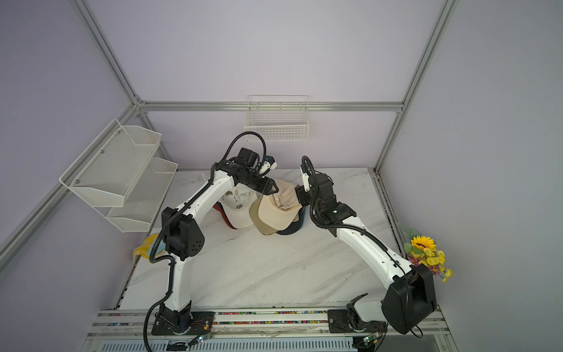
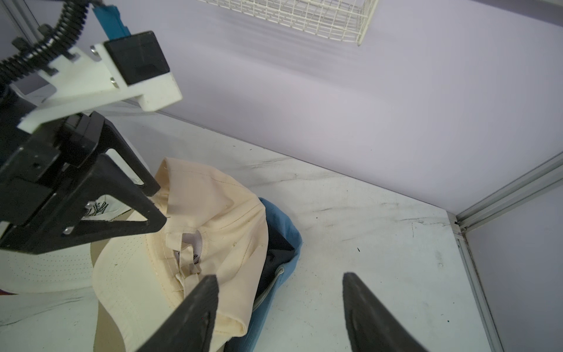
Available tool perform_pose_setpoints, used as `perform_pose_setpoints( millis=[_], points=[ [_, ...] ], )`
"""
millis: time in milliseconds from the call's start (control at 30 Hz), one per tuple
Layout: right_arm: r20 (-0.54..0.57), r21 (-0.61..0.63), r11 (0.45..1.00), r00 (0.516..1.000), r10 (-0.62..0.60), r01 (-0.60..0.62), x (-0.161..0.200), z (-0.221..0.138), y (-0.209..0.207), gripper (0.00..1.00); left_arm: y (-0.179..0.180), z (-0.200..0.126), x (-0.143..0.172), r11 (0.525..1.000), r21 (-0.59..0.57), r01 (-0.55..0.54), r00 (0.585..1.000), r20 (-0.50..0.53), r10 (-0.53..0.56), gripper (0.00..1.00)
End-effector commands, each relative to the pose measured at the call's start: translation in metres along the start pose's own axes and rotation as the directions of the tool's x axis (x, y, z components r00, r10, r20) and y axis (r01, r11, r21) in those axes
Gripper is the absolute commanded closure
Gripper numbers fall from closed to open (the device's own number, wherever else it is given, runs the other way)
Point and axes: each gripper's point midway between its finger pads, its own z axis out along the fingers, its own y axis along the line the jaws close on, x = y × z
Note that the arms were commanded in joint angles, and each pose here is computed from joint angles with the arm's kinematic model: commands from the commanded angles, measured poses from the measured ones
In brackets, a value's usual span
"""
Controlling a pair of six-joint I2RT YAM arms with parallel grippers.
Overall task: Open the adjustable buckle of the baseball cap
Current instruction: Pick up the baseball cap.
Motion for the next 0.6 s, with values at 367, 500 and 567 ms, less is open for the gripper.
perform_pose_setpoints(
  millis=[367,500,567],
  points=[
    [0.072,-0.018,1.000,0.997,0.021,-0.020,-0.022,-0.013,0.000,0.32,0.000,0.013,-0.021,0.999,0.007,0.041,0.998,0.041,-0.041,0.40],
    [0.070,-0.021,1.000,0.997,0.021,-0.020,-0.022,-0.011,0.001,0.32,0.002,0.015,-0.015,0.999,0.000,0.046,0.999,0.024,-0.046,0.42],
    [0.067,-0.023,1.000,0.997,0.022,-0.021,-0.021,-0.011,0.001,0.32,0.001,0.013,-0.013,0.999,-0.002,0.047,0.999,0.019,-0.047,0.42]
  ],
)
